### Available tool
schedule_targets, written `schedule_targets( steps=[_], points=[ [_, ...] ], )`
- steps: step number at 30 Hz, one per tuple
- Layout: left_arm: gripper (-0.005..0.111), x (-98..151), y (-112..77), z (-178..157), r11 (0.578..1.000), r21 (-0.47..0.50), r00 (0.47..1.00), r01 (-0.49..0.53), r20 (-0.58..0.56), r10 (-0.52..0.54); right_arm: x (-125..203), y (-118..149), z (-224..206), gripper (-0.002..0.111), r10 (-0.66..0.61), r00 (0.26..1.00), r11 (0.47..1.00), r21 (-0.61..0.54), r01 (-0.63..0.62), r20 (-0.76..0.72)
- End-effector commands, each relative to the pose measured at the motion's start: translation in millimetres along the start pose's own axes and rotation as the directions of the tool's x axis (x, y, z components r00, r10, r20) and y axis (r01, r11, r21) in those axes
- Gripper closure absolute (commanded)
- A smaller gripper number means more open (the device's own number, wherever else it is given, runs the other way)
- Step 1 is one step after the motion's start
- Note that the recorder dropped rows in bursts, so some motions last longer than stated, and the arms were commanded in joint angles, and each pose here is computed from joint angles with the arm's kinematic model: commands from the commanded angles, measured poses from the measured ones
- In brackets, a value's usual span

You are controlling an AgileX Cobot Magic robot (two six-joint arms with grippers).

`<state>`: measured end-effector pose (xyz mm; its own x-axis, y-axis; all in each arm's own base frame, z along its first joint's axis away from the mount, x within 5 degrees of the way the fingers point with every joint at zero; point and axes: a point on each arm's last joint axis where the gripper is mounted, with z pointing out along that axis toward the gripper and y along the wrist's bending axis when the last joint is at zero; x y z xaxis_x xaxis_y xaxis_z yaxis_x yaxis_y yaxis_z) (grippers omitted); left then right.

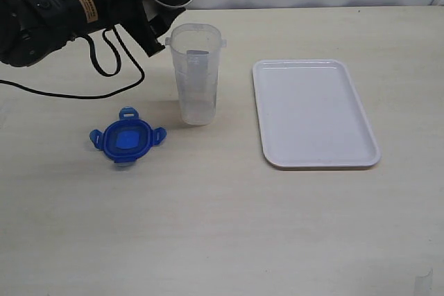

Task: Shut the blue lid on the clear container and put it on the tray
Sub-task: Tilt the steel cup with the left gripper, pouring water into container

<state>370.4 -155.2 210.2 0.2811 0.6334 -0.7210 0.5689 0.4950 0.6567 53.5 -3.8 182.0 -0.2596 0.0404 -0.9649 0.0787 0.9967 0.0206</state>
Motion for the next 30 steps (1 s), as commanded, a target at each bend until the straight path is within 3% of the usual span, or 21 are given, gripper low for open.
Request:
schedule_targets(
  steps=[1,10,23,30],
  points=[
    [0.107,-14.5,11.1,-0.8,0.997,-0.061,0.995,-0.042,0.091,0.048,0.0,-0.2,-0.2,0.104,-0.006,1.000,1.000,0.003,0.006,0.007],
    [0.107,-14.1,11.4,-0.8,0.991,-0.070,0.990,-0.111,0.082,0.117,0.0,-0.2,-0.2,0.104,-0.006,1.000,1.000,0.003,0.006,0.007],
    [0.107,-12.7,16.0,-1.1,0.991,-0.117,0.995,-0.071,0.065,0.079,0.0,-0.2,-0.2,0.104,-0.006,1.000,1.000,0.003,0.006,0.007],
    [0.107,-12.8,15.7,-1.1,0.984,-0.117,0.988,-0.137,0.059,0.145,0.0,-0.2,-0.2,0.104,-0.006,1.000,1.000,0.003,0.006,0.007]
  ],
)
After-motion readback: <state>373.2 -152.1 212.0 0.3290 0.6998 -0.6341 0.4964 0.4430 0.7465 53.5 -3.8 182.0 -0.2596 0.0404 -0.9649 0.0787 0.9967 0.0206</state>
